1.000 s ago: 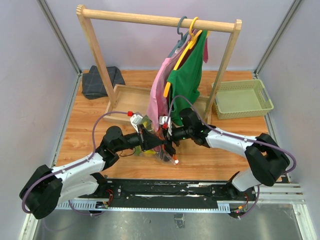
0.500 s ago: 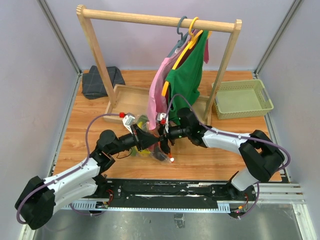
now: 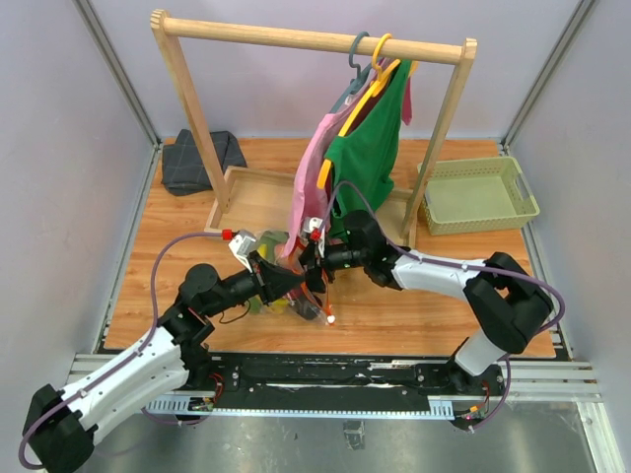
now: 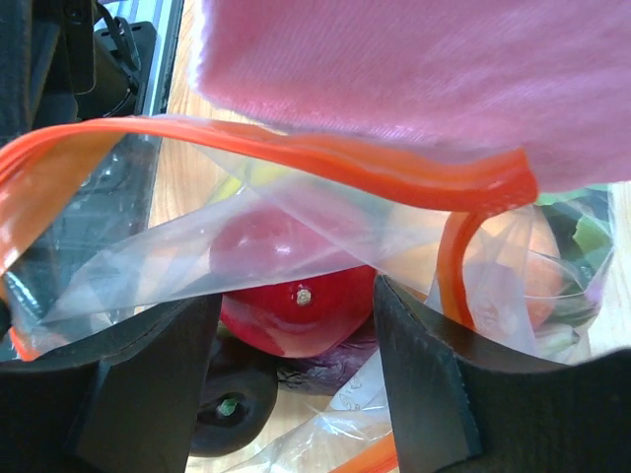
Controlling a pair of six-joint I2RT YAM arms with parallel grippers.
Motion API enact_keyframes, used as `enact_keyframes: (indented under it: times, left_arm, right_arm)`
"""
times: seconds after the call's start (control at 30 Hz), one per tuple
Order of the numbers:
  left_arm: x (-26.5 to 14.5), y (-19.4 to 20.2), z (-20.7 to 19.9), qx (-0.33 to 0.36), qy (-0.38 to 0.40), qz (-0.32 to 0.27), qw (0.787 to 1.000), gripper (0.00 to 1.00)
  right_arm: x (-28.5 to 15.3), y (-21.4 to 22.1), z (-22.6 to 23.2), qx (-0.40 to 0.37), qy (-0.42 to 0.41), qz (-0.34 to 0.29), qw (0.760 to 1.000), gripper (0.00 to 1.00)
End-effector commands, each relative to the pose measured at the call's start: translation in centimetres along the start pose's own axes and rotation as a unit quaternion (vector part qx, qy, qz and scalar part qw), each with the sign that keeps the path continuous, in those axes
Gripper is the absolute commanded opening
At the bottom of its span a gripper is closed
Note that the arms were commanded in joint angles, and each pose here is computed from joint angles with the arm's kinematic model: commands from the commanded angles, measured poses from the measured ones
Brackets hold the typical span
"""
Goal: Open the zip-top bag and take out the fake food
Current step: Pick up the fake fruit from the zipper food storage bag.
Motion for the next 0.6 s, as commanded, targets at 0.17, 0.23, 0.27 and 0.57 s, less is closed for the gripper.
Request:
enact_keyframes:
  times: [0.17,0.23,0.27,0.57]
  left_arm:
    - [-1.1,-1.6,0.0,0.018,-0.077,-0.025,0.997,0.21]
    - [-1.4,-1.9,0.0,0.020,-0.092,-0.032,0.995,0.29]
    - [-1.6,-2.0,0.0,0.019,-0.101,-0.034,0.994,0.32]
    - [-4.0,-1.6,3.4,-0.008,-0.288,-0.067,0.955,0.13]
  right_arm:
    - [1.3,-1.1,-0.3,-0.021,-0.015,-0.017,1.000,0.64]
    - [1.4,-0.8,-0.1,-0.022,-0.023,-0.014,0.999,0.64]
    - [1.4,-0.7,-0.1,-0.023,-0.025,-0.014,0.999,0.64]
    - [1.5,-0.6,-0.2,-0.035,-0.033,-0.007,0.999,0.71]
Point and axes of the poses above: each gripper's point midway between its finger pads, its own x axis out along the fingers, its own z axis along the line the jaws close on, y = z × x, the point moved 8 cm from there along -x, back along the fingers, and after that the axes turned 8 degrees about -x, right-handed, at the moved point
